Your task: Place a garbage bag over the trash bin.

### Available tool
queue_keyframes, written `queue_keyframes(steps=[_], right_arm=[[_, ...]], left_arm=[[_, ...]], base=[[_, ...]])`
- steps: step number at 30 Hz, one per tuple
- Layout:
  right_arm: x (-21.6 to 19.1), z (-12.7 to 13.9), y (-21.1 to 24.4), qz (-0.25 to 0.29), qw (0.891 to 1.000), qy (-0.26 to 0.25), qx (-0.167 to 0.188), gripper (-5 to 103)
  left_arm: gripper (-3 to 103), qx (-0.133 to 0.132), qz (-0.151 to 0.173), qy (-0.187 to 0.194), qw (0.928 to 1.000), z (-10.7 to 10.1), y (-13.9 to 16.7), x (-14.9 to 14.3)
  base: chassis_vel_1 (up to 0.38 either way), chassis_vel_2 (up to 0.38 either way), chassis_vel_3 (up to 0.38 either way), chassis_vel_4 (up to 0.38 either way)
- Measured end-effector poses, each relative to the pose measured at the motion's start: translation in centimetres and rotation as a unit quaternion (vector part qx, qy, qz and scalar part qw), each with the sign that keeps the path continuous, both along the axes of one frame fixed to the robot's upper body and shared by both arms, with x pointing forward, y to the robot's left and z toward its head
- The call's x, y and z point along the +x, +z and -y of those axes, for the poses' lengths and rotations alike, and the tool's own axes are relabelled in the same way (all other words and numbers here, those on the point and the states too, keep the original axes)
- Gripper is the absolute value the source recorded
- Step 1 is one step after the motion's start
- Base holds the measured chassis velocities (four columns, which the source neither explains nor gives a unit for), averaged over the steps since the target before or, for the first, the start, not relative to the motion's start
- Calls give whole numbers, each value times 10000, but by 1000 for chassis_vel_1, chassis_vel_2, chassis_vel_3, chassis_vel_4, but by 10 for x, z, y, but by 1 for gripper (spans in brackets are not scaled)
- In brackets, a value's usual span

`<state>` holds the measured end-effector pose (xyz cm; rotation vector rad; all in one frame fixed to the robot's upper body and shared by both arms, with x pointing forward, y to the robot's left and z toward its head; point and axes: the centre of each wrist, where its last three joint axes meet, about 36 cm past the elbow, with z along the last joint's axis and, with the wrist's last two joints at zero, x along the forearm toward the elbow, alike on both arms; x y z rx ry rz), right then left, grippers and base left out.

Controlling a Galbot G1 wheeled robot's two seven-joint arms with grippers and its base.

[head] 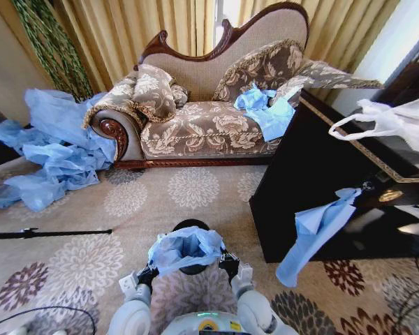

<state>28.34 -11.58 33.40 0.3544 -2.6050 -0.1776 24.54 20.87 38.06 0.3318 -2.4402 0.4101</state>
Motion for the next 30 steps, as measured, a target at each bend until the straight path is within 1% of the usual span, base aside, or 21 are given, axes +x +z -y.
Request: queue_keyframes(steps=[1, 2, 3, 4, 5, 7, 12, 15, 17, 19, 21, 27, 30], right_arm=[[-2, -1, -1, -27, 10000, 22, -5, 0], [-4, -2, -5, -65, 10000, 27, -15, 0], [-4, -4, -7, -85, 10000, 29, -21, 0], [-4, -4, -7, -85, 10000, 29, -21, 0], [-5, -6, -12, -109, 9999, 40, -35, 0], [-5, -10, -20, -128, 9999, 48, -66, 0], [3, -12, -33, -127, 9999, 26, -111, 0], [15, -11, -40, -61, 9999, -21, -138, 0], [25, -10, -43, 22, 9999, -30, -140, 0], [27, -10, -44, 41, 9999, -31, -139, 0], [39, -9, -44, 186, 9998, 18, -95, 0], [50, -4, -45, 370, 9991, 211, 51, 0], [51, 0, -55, 551, 9976, 404, 141, 0]], left_arm=[[0, 70, 2, -107, 9999, 3, -5, -2], [0, 202, 30, -276, 9994, 7, -14, -5], [0, 241, 26, -358, 9991, 9, -18, -7], [0, 241, 26, -358, 9991, 9, -18, -7], [0, 261, -7, -457, 9986, 14, -23, -10], [0, 244, -67, -541, 9982, 20, -31, -11], [0, 256, -22, -534, 9982, 22, -41, 0], [0, 207, 169, -473, 9985, 24, -49, 23], [0, 248, 253, -500, 9981, 25, -59, 40], [0, 258, 260, -506, 9980, 25, -60, 42], [0, 349, 288, -538, 9975, 27, -72, 54], [0, 389, 256, -569, 9973, 29, -79, 56], [0, 494, 238, -597, 9967, 25, -86, 50]], base=[[0, 0, 0, 0], [0, 0, 0, 0], [0, 0, 0, 0], [0, 0, 0, 0], [0, 0, 0, 0], [0, 0, 0, 0], [0, 0, 0, 0], [0, 0, 0, 0], [0, 0, 0, 0], [0, 0, 0, 0], [0, 0, 0, 0], [0, 0, 0, 0], [0, 0, 0, 0]])
